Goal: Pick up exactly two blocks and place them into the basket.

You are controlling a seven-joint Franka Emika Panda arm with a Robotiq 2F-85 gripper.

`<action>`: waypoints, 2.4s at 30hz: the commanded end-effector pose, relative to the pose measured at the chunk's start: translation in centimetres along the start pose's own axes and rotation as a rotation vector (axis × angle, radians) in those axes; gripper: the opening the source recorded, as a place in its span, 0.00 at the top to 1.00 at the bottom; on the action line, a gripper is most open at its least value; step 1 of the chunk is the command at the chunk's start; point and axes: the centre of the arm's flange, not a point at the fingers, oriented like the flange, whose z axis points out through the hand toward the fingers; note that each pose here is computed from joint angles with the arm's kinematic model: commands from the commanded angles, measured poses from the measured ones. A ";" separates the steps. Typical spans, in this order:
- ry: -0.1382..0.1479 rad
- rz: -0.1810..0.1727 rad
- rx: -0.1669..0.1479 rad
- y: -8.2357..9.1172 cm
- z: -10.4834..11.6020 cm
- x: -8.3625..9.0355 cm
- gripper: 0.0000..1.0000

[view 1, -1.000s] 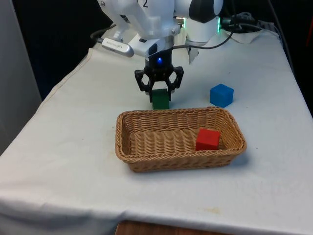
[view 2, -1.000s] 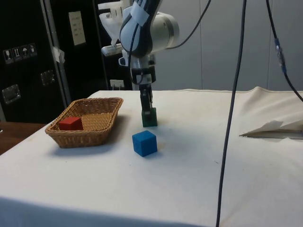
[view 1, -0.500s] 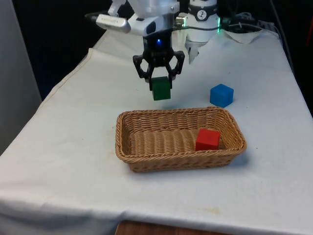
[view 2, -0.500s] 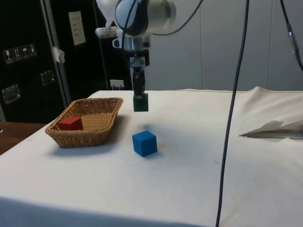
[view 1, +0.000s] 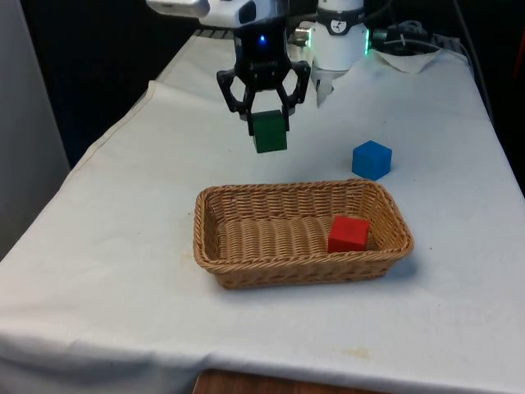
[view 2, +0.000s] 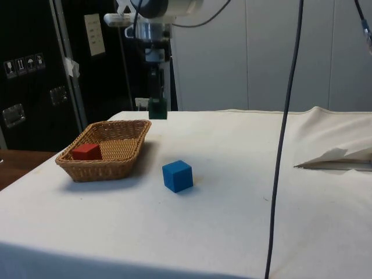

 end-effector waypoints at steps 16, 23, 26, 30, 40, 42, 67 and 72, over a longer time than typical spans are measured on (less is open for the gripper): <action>0.004 -0.004 -0.019 0.4 -2.5 5.6 0.99; 0.008 0.004 -0.037 0.2 -2.1 7.4 0.99; 0.008 0.014 -0.046 -0.1 -1.4 8.4 0.99; 0.009 0.025 -0.057 -0.2 -0.7 9.4 0.99; -0.002 0.060 -0.074 -0.6 2.5 11.1 0.99; -0.007 0.068 -0.079 -0.6 3.2 11.3 0.99; -0.049 0.180 -0.110 -1.0 8.6 11.7 0.93; -0.049 0.181 -0.109 -0.9 8.5 11.7 0.43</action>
